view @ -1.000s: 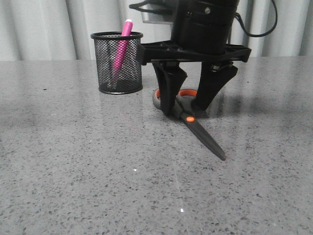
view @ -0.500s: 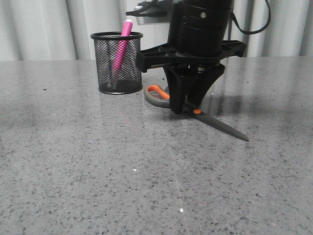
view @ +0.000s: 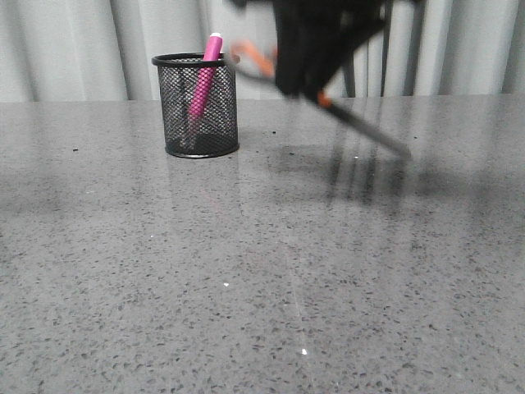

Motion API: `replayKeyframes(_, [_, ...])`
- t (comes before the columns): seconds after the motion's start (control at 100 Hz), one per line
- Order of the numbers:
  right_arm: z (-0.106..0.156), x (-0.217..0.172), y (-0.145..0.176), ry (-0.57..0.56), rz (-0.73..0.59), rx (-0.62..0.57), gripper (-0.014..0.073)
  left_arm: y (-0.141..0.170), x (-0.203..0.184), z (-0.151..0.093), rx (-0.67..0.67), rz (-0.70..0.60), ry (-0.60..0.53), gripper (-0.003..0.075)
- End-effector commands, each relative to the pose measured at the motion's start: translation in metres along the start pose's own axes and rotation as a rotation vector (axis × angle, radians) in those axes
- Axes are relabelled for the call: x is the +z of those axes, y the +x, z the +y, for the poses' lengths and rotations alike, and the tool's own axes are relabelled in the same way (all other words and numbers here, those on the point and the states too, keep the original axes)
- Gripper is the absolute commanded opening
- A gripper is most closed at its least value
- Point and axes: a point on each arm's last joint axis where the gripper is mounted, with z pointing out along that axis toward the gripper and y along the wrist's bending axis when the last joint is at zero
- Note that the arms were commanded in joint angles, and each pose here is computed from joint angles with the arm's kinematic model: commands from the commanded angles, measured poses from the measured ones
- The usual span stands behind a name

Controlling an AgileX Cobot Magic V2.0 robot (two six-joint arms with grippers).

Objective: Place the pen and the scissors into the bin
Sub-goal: 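Close the right gripper on the scissors handles and lift, then carry the scissors over the mesh holder and release them blades down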

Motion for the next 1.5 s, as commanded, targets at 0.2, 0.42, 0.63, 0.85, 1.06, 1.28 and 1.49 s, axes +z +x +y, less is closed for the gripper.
replayKeyframes(0.2, [0.0,-0.066,-0.027,-0.015,-0.753,0.01,-0.0071,-0.013,-0.006,0.001,-0.024,-0.061,-0.027,-0.0019])
replayKeyframes(0.42, [0.0,-0.04,-0.052,-0.013,-1.076,0.012,-0.0071,-0.013,-0.006,0.001,-0.023,-0.061,-0.023,-0.0019])
replayKeyframes(0.63, [0.001,0.005,-0.061,-0.013,-1.252,0.014,-0.0071,-0.013,-0.006,0.001,-0.023,-0.06,-0.021,-0.0019])
replayKeyframes(0.85, [-0.001,0.044,-0.055,-0.007,-1.165,0.015,-0.0071,-0.013,-0.006,0.001,-0.023,-0.06,-0.021,-0.0019])
replayKeyframes(1.06, [-0.003,0.068,-0.048,-0.001,-1.075,0.017,-0.0071,-0.013,-0.006,0.001,-0.023,-0.06,-0.021,-0.002])
replayKeyframes(1.28, [-0.003,0.079,-0.037,-0.002,-1.009,0.017,-0.0071,-0.013,-0.006,0.001,-0.023,-0.06,-0.021,-0.0019])
replayKeyframes(1.49, [-0.002,0.083,-0.033,-0.003,-0.971,0.011,-0.0066,-0.013,-0.006,0.001,-0.023,-0.06,-0.021,-0.0019])
